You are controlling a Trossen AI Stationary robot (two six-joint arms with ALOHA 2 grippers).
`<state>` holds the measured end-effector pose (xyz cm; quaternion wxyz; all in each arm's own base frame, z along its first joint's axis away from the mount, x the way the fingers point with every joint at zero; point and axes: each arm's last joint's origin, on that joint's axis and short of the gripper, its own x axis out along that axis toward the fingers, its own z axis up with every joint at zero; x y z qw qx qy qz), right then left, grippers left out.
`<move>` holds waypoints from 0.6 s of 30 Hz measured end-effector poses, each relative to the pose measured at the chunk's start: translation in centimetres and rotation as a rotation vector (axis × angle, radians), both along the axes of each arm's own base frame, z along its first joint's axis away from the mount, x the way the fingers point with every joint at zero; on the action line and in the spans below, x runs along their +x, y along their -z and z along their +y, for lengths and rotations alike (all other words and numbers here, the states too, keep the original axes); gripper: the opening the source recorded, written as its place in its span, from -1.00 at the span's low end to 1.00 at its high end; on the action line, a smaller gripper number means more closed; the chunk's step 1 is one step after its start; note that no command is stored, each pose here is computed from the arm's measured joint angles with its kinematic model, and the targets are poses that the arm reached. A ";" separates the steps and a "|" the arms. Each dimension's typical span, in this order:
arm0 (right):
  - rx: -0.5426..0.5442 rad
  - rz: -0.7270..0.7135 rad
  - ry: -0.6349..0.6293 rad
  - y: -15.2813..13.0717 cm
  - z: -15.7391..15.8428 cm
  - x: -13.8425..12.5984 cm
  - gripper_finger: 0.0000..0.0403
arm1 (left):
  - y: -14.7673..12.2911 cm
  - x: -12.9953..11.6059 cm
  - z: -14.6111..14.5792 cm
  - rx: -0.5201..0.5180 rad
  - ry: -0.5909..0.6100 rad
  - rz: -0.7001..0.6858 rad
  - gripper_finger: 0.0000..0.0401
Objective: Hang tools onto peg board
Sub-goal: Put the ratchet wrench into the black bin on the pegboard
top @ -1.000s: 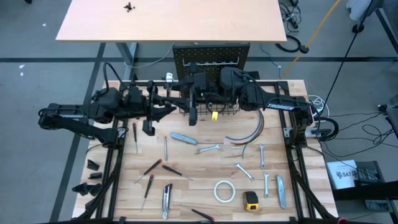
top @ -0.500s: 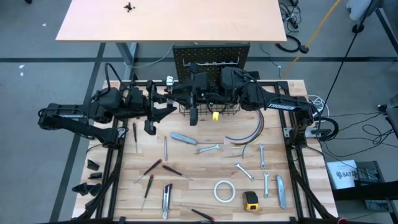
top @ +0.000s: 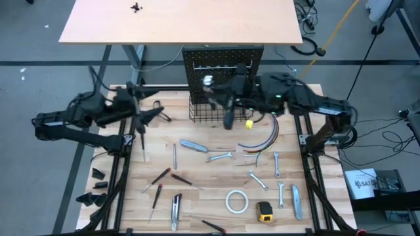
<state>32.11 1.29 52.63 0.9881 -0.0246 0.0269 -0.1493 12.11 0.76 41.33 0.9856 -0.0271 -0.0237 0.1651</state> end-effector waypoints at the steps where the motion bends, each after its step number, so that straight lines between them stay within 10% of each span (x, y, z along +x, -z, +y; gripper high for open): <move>1: 0.003 -0.007 0.027 0.2 0.0 -0.7 -0.81 | -0.1 -0.4 0.0 -0.001 -0.010 -0.010 0.70; 18: 0.066 -0.347 0.496 13.5 -2.3 -9.8 -0.81 | -0.3 -0.9 0.3 -0.029 -0.091 -0.038 0.67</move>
